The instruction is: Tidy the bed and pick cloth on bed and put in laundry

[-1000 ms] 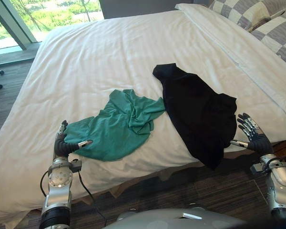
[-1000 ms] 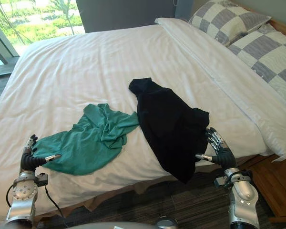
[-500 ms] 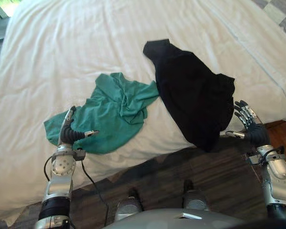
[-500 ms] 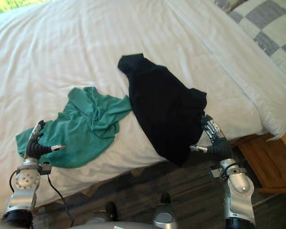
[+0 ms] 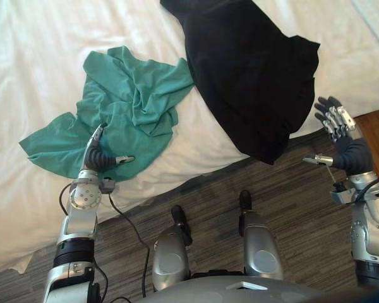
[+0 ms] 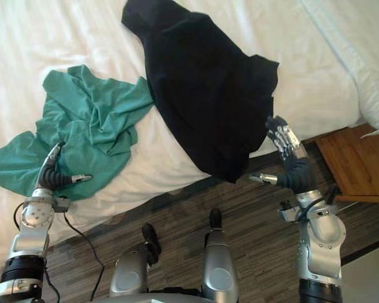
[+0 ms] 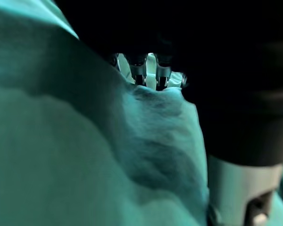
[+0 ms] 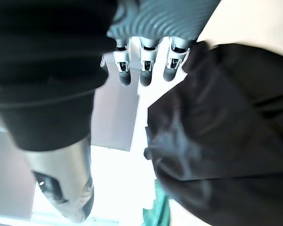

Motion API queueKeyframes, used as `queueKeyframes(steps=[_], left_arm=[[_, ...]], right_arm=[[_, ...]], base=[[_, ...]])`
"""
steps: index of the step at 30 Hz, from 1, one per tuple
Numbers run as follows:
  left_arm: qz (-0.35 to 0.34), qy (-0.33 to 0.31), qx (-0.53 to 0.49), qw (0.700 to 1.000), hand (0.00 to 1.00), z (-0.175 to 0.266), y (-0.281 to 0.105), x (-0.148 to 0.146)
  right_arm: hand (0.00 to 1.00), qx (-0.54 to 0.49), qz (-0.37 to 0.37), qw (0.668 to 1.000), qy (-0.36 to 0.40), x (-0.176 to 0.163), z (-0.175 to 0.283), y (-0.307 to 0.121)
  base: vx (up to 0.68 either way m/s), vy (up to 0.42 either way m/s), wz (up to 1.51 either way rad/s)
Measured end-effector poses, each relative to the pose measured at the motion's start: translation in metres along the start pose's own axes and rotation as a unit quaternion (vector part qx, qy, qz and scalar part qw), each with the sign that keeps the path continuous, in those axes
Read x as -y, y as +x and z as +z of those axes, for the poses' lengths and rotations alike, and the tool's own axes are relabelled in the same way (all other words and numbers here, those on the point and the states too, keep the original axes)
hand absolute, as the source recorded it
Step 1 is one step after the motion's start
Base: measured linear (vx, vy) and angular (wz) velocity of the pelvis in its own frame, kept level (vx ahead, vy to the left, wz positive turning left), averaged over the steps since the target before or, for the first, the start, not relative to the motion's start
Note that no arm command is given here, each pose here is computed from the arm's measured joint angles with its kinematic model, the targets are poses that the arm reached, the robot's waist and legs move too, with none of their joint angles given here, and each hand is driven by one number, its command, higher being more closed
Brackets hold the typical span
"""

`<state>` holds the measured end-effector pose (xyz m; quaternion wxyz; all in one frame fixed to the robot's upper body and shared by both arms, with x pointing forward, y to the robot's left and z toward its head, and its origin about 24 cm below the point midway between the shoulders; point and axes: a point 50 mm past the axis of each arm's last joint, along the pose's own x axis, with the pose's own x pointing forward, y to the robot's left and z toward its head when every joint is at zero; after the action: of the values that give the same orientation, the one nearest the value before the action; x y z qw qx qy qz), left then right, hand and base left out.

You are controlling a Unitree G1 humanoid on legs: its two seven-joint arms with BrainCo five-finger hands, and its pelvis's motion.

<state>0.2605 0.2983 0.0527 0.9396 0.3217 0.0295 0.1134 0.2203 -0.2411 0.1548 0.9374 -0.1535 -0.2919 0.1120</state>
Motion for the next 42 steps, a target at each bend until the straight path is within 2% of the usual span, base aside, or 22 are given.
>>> queueKeyframes(steps=[5,8,11,16,20,25,26,28,30,35,39,42], left_arm=[[-0.010,-0.001,-0.021,1.000,1.00,-0.007,0.001,0.003],[-0.013,-0.002,-0.030,0.999,1.00,-0.009,0.001,0.005],[-0.012,-0.031,-0.042,0.999,1.00,-0.015,0.000,0.005],[-0.032,-0.200,-0.009,0.979,1.00,-0.011,0.003,0.007],[-0.087,-0.288,0.040,0.953,1.00,0.004,0.012,0.009],[-0.171,-0.404,0.125,0.890,1.00,0.031,0.024,0.009],[-0.193,-0.441,0.143,0.865,1.00,0.039,0.027,0.009],[-0.218,-0.474,0.165,0.837,1.00,0.051,0.031,0.008],[-0.253,-0.527,0.190,0.789,1.00,0.070,0.037,0.011],[-0.297,-0.578,0.230,0.725,1.00,0.108,0.048,0.014],[-0.320,-0.603,0.283,0.674,1.00,0.148,0.056,0.013],[-0.343,-0.593,0.312,0.658,1.00,0.174,0.058,0.007]], right_arm=[[0.00,0.059,0.022,0.998,-0.025,0.000,0.022,0.019],[0.00,0.065,0.056,0.994,-0.067,-0.002,0.033,0.027],[0.00,0.060,0.056,0.992,-0.095,-0.004,0.035,0.042],[0.00,0.056,0.003,0.990,-0.131,-0.003,0.037,0.069],[0.00,0.042,-0.050,0.986,-0.156,0.005,0.035,0.091],[0.00,0.004,-0.107,0.983,-0.150,0.017,0.023,0.114],[0.00,-0.015,-0.123,0.982,-0.145,0.021,0.017,0.117],[0.00,-0.036,-0.137,0.980,-0.140,0.025,0.009,0.122],[0.00,-0.060,-0.147,0.979,-0.129,0.025,0.000,0.128],[0.00,-0.080,-0.162,0.978,-0.106,0.025,-0.008,0.138],[0.00,-0.145,-0.171,0.970,-0.097,0.023,-0.024,0.153],[0.00,-0.210,-0.215,0.941,-0.154,0.032,-0.032,0.159]], base=[[-0.03,-0.003,-0.07],[-0.02,0.009,-0.04],[-0.01,-0.001,-0.01],[0.00,-0.033,0.22],[0.00,-0.015,0.27],[-0.02,-0.018,0.27],[-0.03,-0.010,0.38],[-0.04,0.017,0.34],[-0.05,0.033,0.38],[-0.08,0.028,0.31],[-0.15,0.007,0.17],[-0.13,0.015,0.08]])
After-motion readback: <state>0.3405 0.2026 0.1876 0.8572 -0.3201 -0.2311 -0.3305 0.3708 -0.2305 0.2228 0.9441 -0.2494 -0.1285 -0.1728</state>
